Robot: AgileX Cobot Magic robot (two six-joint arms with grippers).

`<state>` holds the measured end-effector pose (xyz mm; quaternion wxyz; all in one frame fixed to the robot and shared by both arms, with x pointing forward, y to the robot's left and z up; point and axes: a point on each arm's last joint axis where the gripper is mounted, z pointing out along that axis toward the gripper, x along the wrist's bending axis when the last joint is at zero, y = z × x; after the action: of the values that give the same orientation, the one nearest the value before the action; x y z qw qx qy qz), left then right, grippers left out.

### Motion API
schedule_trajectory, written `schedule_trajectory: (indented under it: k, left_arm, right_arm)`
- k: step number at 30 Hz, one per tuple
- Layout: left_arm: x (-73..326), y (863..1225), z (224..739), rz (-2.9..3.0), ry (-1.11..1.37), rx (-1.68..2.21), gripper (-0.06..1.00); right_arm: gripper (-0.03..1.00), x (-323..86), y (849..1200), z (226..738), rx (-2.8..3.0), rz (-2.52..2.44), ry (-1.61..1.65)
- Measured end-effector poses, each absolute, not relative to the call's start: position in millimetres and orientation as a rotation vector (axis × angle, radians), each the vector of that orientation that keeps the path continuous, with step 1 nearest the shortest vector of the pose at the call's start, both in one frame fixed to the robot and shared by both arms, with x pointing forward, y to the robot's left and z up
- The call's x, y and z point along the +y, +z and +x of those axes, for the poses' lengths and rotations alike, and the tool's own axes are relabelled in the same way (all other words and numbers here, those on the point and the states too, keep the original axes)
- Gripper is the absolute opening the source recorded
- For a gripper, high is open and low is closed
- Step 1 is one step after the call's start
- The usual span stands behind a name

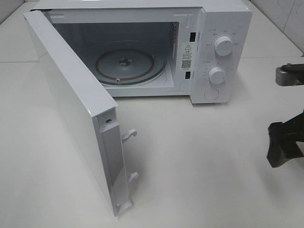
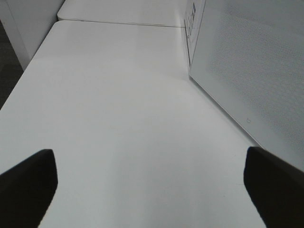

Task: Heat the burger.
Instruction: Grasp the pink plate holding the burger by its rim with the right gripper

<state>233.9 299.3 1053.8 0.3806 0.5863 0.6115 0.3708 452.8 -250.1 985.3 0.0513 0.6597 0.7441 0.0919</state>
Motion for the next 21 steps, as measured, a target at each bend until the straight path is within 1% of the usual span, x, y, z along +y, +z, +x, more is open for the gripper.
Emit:
schedule_trajectory:
  k: [1,3,7,9,13,21]
  left_arm:
    - [299.3,1053.8,233.9,1.497,0.947,1.561,0.99]
    - [299.3,1053.8,233.9,1.497,0.947,1.561,0.99]
    - [299.3,1053.8,233.9,1.497,0.947,1.561,0.99]
    - [299.3,1053.8,233.9,1.497,0.947,1.561,0.99]
    - [299.3,1053.8,233.9,1.497,0.947,1.561,0.99]
    - [299.3,1053.8,233.9,1.497,0.947,1.561,0.99]
  right_arm:
    - [0.97,-250.1,985.3,452.8,2.264,2.007,0.280]
    - [0.97,-265.9,985.2,458.6,2.196,2.042,0.295]
    - [0.97,-279.2,981.8,465.5,2.156,2.042,0.302]
    - [0.97,-294.1,974.7,477.0,2.100,2.073,0.302]
    - [0.97,-301.5,970.3,484.7,2.091,2.076,0.291]
    - [0.97,-332.1,945.2,513.8,2.032,2.122,0.263]
